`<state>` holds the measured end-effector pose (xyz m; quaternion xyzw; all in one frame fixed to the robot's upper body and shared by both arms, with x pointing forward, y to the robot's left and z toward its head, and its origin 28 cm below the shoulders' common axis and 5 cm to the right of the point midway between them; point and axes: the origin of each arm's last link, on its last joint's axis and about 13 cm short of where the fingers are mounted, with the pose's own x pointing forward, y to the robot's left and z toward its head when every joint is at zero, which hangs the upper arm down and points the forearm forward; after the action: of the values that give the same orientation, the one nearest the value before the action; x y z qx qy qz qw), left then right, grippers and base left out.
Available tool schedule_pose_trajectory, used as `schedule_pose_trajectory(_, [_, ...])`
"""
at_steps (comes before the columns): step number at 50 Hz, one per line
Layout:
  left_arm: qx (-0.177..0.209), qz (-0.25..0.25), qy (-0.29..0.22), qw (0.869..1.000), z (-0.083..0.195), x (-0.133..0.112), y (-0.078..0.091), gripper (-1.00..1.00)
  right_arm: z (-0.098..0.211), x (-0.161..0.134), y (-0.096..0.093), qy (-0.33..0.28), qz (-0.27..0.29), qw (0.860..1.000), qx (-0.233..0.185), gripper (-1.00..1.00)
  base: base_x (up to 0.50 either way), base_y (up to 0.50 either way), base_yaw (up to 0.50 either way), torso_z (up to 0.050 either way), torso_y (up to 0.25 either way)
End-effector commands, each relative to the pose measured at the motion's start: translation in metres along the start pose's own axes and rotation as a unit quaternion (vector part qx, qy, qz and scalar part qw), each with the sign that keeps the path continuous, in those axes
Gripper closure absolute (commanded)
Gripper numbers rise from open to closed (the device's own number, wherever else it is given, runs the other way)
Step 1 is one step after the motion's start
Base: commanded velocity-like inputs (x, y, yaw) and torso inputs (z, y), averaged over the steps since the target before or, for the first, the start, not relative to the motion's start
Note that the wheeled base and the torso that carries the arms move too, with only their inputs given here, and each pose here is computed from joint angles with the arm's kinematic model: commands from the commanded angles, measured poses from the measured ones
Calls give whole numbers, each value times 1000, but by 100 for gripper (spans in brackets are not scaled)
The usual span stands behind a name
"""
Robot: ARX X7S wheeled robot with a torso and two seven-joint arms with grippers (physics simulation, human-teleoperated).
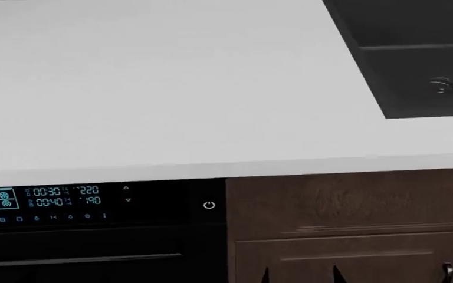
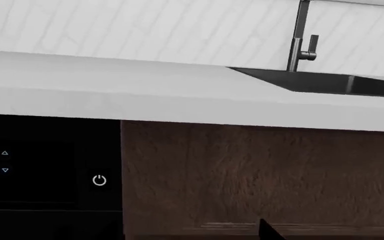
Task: Navigate to the shelves.
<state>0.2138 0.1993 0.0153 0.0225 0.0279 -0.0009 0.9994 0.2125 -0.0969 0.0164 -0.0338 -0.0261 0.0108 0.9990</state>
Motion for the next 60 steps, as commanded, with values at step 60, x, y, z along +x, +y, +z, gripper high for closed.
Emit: schedule_pose_trajectory(60, [-13,-4,-17,1000,-2,2,3,-100,-5,-1,1,13,-11,1000,13,-100,-134,34,-500,0,0])
